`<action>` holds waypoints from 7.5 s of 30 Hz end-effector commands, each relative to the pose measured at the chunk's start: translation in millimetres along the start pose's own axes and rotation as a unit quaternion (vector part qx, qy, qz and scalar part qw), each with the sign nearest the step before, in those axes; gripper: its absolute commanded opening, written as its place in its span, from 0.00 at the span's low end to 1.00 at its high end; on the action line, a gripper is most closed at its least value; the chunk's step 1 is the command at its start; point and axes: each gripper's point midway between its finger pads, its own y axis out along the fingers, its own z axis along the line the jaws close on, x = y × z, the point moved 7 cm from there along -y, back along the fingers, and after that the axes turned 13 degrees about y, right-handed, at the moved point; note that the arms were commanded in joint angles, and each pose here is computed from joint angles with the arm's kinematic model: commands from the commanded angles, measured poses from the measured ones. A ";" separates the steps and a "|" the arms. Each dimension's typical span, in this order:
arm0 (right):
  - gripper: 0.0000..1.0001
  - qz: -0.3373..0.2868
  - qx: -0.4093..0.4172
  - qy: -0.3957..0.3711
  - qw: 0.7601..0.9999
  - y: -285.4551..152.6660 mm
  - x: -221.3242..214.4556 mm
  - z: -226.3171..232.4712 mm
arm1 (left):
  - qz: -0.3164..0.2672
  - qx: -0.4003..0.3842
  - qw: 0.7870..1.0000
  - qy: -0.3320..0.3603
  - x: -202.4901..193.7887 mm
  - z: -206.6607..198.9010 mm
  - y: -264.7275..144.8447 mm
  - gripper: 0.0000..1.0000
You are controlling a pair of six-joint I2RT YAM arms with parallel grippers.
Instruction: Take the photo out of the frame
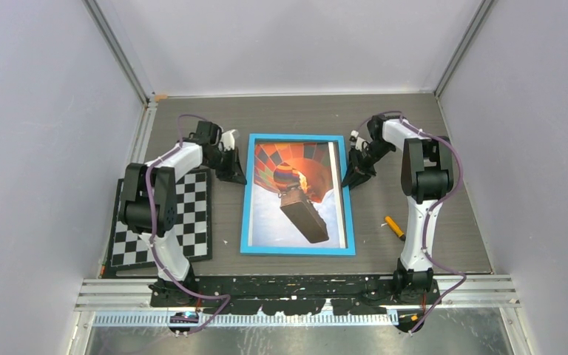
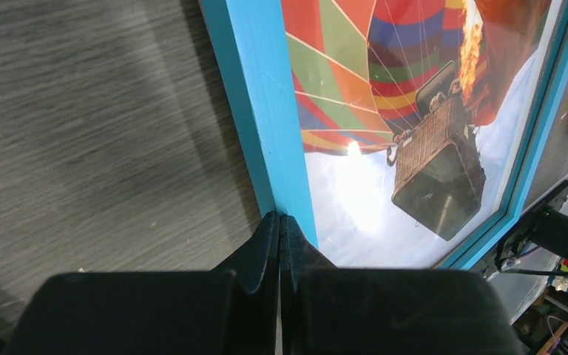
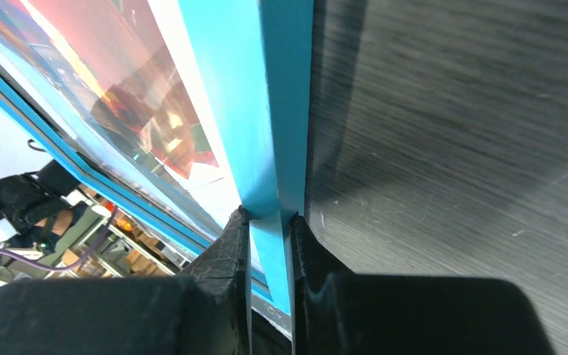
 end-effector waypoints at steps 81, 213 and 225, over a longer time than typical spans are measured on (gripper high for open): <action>0.01 -0.094 -0.102 0.016 0.990 -36.9 25.2 -26.4 | -0.117 0.016 0.993 -0.029 83.7 60.4 30.4 0.18; 0.71 -0.147 -0.121 -0.019 0.982 -68.4 53.1 -31.7 | -0.192 -0.049 0.979 0.040 138.9 0.0 18.9 0.53; 0.82 -0.159 -0.035 -0.120 0.979 -112.5 37.5 -7.2 | -0.140 -0.043 0.989 -0.025 92.3 25.1 3.2 0.53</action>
